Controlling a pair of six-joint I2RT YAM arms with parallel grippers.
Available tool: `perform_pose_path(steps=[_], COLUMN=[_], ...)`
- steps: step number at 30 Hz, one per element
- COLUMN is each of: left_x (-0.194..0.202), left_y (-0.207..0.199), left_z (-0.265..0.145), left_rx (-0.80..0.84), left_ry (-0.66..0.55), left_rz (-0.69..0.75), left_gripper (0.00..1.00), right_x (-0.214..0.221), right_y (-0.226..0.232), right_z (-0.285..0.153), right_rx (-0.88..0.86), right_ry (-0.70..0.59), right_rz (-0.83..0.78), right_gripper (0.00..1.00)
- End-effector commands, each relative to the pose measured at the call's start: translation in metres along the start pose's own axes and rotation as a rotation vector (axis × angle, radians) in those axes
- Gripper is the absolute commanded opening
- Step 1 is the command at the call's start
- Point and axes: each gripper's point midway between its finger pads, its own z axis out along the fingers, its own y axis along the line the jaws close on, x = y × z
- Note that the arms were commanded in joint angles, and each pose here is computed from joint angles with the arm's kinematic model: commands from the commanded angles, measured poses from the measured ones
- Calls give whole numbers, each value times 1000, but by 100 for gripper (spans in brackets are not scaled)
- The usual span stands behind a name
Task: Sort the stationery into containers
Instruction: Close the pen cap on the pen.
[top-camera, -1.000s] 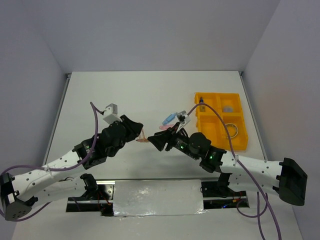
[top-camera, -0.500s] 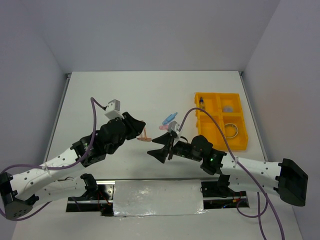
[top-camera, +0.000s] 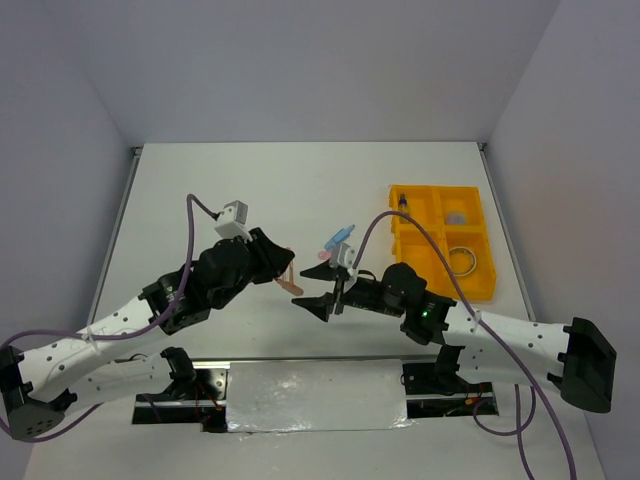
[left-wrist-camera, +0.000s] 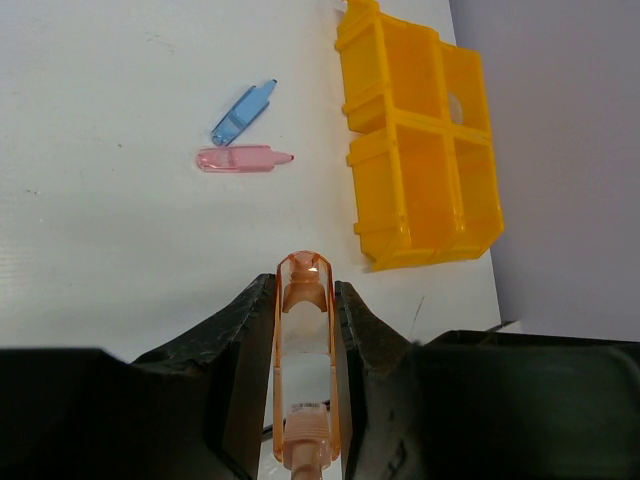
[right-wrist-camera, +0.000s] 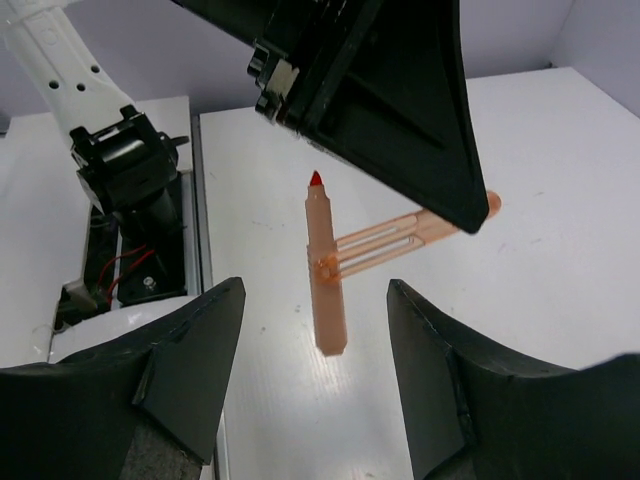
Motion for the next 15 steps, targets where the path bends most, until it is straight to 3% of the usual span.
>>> perform_pose_path(steps=[1, 8, 15], left_x=[-15, -13, -15], left_y=[-25, -35, -33], left_z=[-10, -11, -12], left_rx=[98, 137, 134], left_ry=[-29, -4, -16], left_rz=[-16, -1, -10], left_gripper=[0, 0, 0], right_x=[-18, -16, -4], right_y=[5, 7, 6], right_z=[11, 20, 27], right_rx=[-49, -100, -102], right_ry=[-20, -9, 20], right_rz=[-32, -42, -15], right_gripper=[66, 64, 51])
